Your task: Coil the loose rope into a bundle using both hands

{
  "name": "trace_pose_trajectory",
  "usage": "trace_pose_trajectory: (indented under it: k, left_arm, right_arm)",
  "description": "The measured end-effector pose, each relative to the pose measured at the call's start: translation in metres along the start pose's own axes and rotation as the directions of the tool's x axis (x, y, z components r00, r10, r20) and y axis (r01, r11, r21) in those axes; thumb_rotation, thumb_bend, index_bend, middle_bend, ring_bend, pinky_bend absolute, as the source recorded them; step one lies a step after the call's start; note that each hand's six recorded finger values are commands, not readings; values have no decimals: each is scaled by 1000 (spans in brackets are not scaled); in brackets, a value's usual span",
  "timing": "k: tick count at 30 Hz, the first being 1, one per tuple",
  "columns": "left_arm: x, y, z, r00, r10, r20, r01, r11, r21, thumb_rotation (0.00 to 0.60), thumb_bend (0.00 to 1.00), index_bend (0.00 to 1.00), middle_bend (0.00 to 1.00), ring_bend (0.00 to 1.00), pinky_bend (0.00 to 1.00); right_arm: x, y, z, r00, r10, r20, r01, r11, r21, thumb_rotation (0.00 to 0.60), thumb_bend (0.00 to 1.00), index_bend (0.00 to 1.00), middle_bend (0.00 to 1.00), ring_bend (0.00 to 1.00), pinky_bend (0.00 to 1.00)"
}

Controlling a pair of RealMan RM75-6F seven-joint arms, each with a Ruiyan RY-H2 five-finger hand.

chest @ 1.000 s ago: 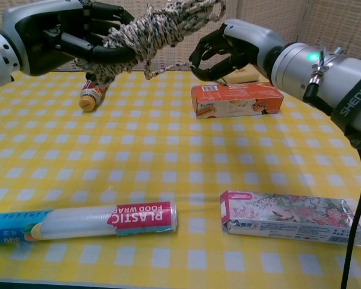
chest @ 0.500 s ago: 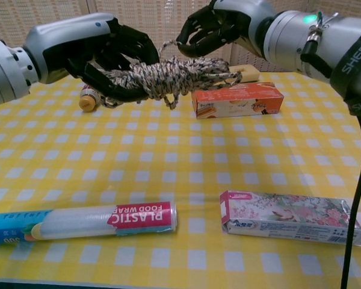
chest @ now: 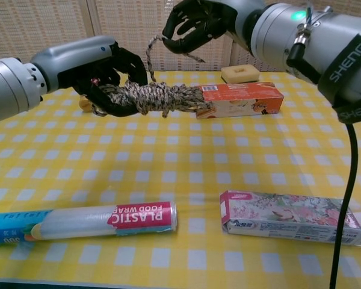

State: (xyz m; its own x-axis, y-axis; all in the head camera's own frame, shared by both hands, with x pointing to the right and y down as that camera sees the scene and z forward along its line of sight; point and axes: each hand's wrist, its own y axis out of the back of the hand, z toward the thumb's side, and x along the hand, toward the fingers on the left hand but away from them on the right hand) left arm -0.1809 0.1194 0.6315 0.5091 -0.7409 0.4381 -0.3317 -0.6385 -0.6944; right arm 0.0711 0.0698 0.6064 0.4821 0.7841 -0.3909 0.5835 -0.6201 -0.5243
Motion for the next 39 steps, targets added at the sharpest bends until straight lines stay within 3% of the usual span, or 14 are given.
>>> trace_pose_trajectory:
  k: [7, 14, 20, 29, 35, 37, 39]
  left_arm:
    - [2, -1, -11, 992, -24, -122, 0, 982, -189, 600, 613, 780, 784, 773, 786]
    - [3, 7, -21, 981, -44, -191, -45, 896, -441, 600, 614, 779, 785, 773, 786]
    - [3, 15, -26, 976, -48, -211, -79, 828, -555, 600, 614, 780, 785, 773, 786]
    - [0, 34, -36, 973, -5, -232, -146, 762, -631, 600, 614, 779, 785, 774, 786]
    - [-2, 47, -37, 972, 26, -233, -176, 736, -653, 600, 614, 779, 784, 773, 786]
    - [-2, 50, -37, 972, 33, -231, -180, 734, -655, 600, 614, 779, 785, 773, 786]
    - [-3, 52, -36, 972, 40, -230, -185, 731, -656, 600, 614, 779, 785, 773, 786]
  right_arm:
    - [8, -8, 11, 996, -61, -64, 67, 994, 92, 600, 558, 690, 286, 189, 23]
    - [13, -18, 9, 992, -80, -95, 93, 986, 140, 600, 558, 690, 279, 185, 23]
    - [20, -20, 6, 987, -100, -124, 120, 978, 169, 600, 558, 690, 277, 183, 23]
    - [32, -13, -15, 986, -129, -108, 146, 975, 167, 600, 558, 690, 267, 178, 22]
    - [35, -11, -18, 983, -141, -119, 160, 972, 172, 600, 558, 683, 252, 175, 20]
    - [35, -10, -18, 980, -149, -131, 171, 969, 180, 600, 557, 631, 234, 165, 17]
    - [37, -10, -18, 978, -151, -145, 177, 966, 191, 600, 558, 478, 183, 138, 9]
